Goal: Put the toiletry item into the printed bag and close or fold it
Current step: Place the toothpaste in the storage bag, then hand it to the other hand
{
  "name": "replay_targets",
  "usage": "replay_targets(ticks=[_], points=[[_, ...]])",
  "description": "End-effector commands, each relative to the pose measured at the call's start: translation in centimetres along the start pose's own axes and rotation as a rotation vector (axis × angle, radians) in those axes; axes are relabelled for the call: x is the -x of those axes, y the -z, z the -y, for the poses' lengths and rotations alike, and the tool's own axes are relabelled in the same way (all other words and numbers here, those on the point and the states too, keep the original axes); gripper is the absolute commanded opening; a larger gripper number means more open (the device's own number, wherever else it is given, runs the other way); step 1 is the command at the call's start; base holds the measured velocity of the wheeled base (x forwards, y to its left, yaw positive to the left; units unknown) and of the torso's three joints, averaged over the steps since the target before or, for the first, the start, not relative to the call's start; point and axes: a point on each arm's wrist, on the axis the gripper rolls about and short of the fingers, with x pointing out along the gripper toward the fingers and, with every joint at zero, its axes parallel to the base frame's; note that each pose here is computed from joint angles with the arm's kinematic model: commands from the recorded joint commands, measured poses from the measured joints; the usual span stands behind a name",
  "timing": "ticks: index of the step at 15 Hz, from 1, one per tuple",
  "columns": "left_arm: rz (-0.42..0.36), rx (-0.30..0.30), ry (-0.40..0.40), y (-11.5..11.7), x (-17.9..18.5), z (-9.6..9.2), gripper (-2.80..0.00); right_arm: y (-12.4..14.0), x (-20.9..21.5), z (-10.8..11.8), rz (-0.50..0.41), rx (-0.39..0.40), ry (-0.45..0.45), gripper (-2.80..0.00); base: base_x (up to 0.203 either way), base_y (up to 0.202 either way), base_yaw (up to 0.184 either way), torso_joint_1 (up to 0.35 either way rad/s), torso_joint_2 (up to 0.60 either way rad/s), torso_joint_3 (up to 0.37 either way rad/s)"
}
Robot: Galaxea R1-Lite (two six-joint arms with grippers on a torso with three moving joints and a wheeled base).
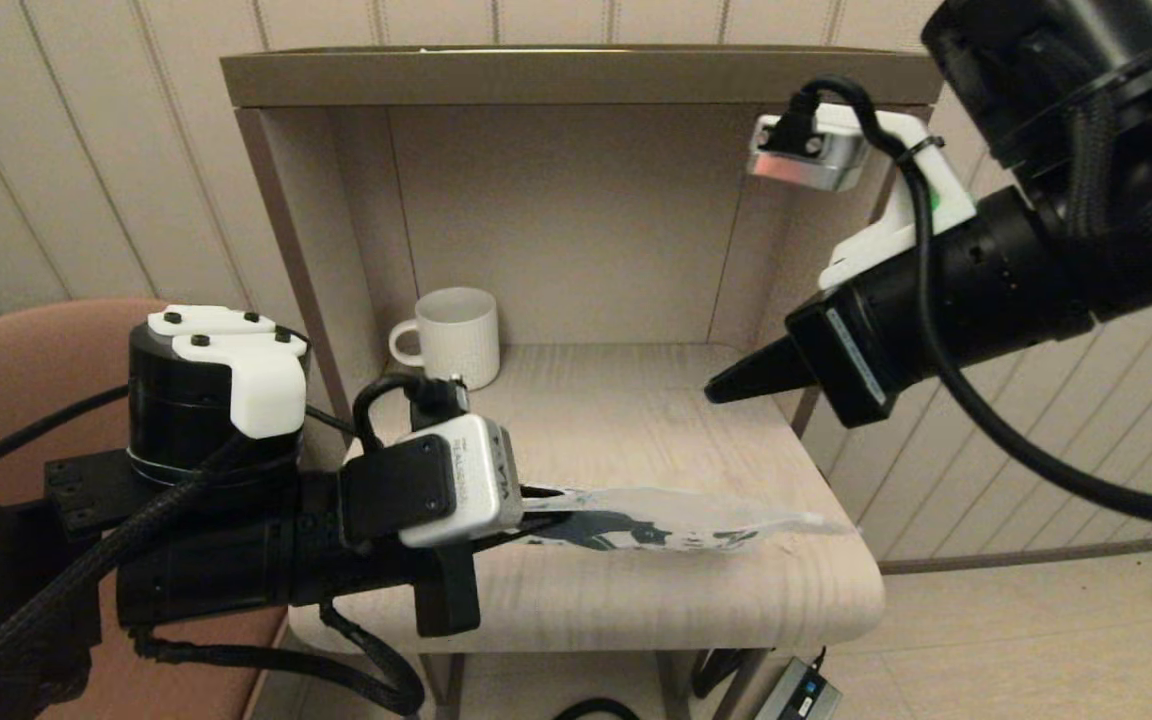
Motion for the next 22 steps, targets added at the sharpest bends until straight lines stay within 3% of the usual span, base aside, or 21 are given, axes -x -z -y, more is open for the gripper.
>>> replay_targets(ticks=[1, 4, 5, 7, 13, 17, 19, 22], points=[[0.029, 0.117, -0.006, -0.6, -0.3, -0.7, -2.8, 0.6, 2.6, 0.6, 0.04, -0.02, 0.035, -2.8, 0.0, 0.0, 0.0, 0.0, 0.0, 0.0], [0.066, 0.285, -0.031, -1.5, -0.3, -1.8, -2.8, 2.0, 4.1, 1.1, 0.041, -0.05, 0.045, -2.8, 0.0, 0.0, 0.0, 0.0, 0.0, 0.0], [0.069, 0.318, -0.033, -1.6, -0.3, -1.9, -2.8, 2.4, 4.6, 1.0, 0.043, -0.054, 0.047, 0.0, 0.0, 0.0, 0.0, 0.0, 0.0, 0.0], [0.062, 0.357, -0.041, -1.2, -0.2, -2.1, -2.8, 3.2, 5.6, 1.1, 0.048, -0.067, 0.065, 0.0, 0.0, 0.0, 0.0, 0.0, 0.0, 0.0], [0.049, 0.381, -0.032, 0.0, 0.0, -2.8, -2.8, 5.0, 8.7, 2.7, 0.1, -0.097, 0.092, 0.0, 0.0, 0.0, 0.0, 0.0, 0.0, 0.0], [0.054, 0.413, -0.036, 0.0, -0.2, -3.2, -2.8, 6.3, 7.9, 3.1, 0.062, -0.112, 0.041, 0.0, 0.0, 0.0, 0.0, 0.0, 0.0, 0.0], [0.089, 0.482, -0.005, -0.5, -0.2, -3.6, -2.8, 6.9, 6.6, 3.9, 0.101, -0.107, -0.008, 0.0, 0.0, 0.0, 0.0, 0.0, 0.0, 0.0], [0.108, 0.529, 0.031, -0.8, -0.1, -3.6, -2.8, 7.6, 4.9, 6.0, 0.259, -0.051, -0.081, 0.0, 0.0, 0.0, 0.0, 0.0, 0.0, 0.0]])
